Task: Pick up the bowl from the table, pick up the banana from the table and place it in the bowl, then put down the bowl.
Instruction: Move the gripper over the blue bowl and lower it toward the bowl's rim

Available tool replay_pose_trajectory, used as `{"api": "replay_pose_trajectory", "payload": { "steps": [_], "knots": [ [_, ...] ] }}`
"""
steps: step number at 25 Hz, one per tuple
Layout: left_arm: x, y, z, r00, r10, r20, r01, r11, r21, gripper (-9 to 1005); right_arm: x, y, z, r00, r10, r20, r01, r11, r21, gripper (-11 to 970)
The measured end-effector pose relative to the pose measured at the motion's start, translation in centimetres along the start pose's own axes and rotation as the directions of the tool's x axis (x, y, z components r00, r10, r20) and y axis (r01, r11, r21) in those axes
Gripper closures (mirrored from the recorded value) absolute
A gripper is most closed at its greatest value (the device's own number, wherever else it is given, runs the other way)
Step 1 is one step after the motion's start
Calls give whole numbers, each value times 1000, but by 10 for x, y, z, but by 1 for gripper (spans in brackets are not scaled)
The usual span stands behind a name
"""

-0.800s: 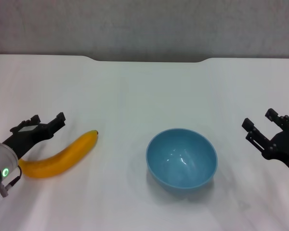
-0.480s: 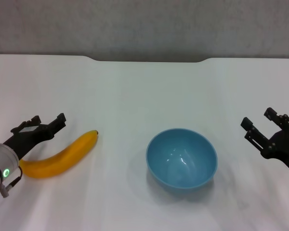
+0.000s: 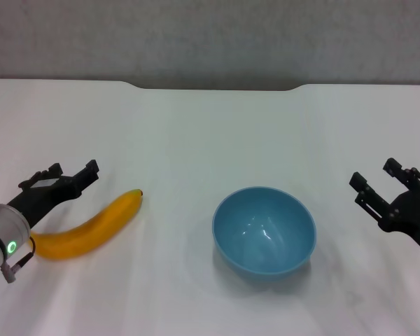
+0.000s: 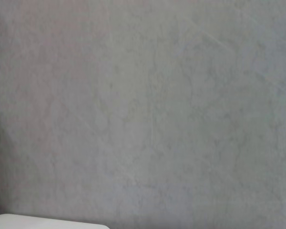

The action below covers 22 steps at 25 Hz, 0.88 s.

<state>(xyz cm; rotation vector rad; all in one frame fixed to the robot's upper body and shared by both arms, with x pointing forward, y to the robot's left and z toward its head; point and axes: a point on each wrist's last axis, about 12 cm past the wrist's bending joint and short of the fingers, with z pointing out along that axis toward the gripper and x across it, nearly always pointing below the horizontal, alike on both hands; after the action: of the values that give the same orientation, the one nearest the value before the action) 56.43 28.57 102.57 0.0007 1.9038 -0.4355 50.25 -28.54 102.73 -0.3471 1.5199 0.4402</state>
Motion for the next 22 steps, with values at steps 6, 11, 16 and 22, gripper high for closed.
{"api": "replay_pose_trajectory", "payload": {
  "steps": [6,11,16,22],
  "knots": [
    [-2,-2,0,1000,2,6,-2,1000,13,183,-3,-2,1,999,41,5,-41,999,-5,218],
    [-5,-4,0,1000,8,17,-8,1000,20,187,-13,-6,9,997,75,21,-74,997,-24,218],
    [-2,-1,-2,1000,9,4,-9,1000,9,190,-24,-10,31,996,57,-65,-59,997,-39,219],
    [-1,0,-2,1000,9,2,-9,1000,5,194,-48,-14,58,969,51,-242,-74,993,-87,219]
  ]
}}
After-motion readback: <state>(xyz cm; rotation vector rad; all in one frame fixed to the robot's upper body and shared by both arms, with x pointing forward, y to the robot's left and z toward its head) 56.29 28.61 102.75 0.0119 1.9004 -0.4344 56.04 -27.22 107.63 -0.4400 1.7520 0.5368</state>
